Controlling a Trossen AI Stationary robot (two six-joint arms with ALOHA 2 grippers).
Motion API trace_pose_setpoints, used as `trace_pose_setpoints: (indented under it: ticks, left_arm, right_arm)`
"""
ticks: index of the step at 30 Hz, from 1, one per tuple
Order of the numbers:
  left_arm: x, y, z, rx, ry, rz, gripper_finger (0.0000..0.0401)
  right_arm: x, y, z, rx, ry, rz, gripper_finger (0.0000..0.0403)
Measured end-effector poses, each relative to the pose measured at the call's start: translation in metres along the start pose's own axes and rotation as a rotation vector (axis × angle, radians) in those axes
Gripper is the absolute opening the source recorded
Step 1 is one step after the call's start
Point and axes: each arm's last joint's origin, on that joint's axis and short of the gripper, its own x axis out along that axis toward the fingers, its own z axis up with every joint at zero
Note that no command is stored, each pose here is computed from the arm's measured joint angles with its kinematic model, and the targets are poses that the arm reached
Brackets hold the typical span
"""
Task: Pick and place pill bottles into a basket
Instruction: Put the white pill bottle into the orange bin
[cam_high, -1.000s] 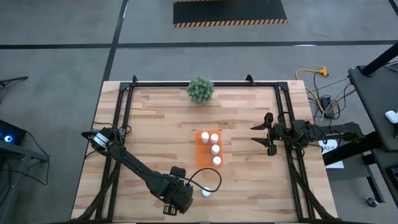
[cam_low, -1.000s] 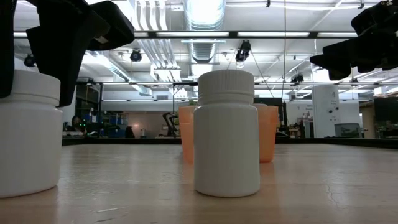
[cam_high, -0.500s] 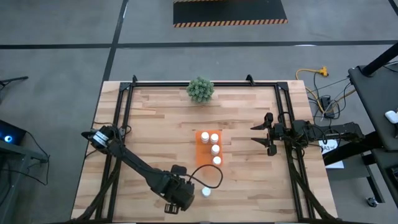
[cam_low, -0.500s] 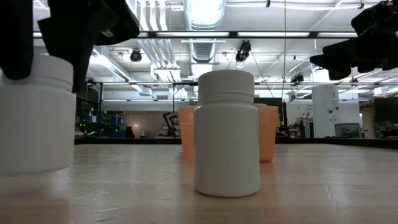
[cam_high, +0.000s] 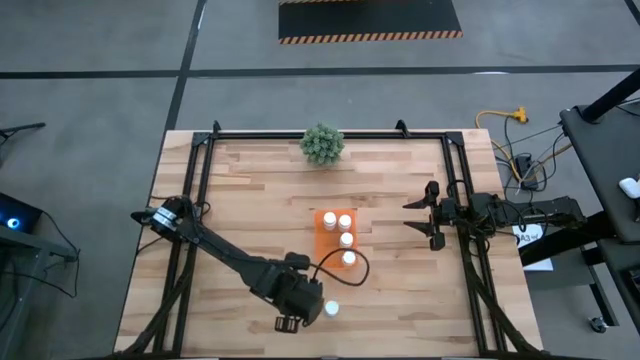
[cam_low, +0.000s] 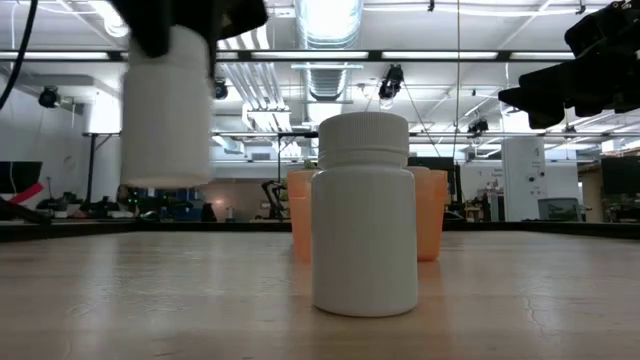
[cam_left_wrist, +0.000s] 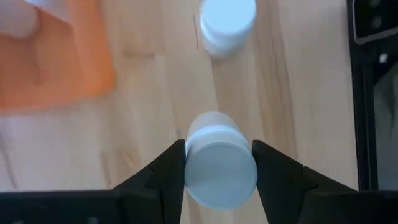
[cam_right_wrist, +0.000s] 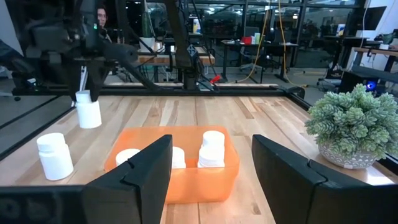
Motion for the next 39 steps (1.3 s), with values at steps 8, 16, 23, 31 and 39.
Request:
trace_pose_setpoints:
  ticks: [8,16,23,31,39]
  left_arm:
    - [-0.018,0.018,0.016,0.014,-0.051,0.050,0.0144]
    - [-0.032,0.038,0.030,0.007,-0.105,0.075,0.0144]
    - [-0.035,0.061,0.039,-0.008,-0.119,0.094,0.0144]
    - [-0.031,0.095,0.045,-0.040,-0.109,0.132,0.0144]
    - [-0.028,0.127,0.048,-0.095,-0.109,0.162,0.0144]
  right_arm:
    - [0.000,0.000,0.000,-0.001,0.000,0.000,0.0210]
    - [0.000,0.000,0.000,-0.001,0.000,0.000,0.0210]
    - [0.000,0.000,0.000,0.000,0.000,0.000,0.0210]
    - [0.000,0.000,0.000,0.000,0.000,0.000,0.0210]
    - [0.000,0.000,0.000,0.000,0.000,0.000,0.0210]
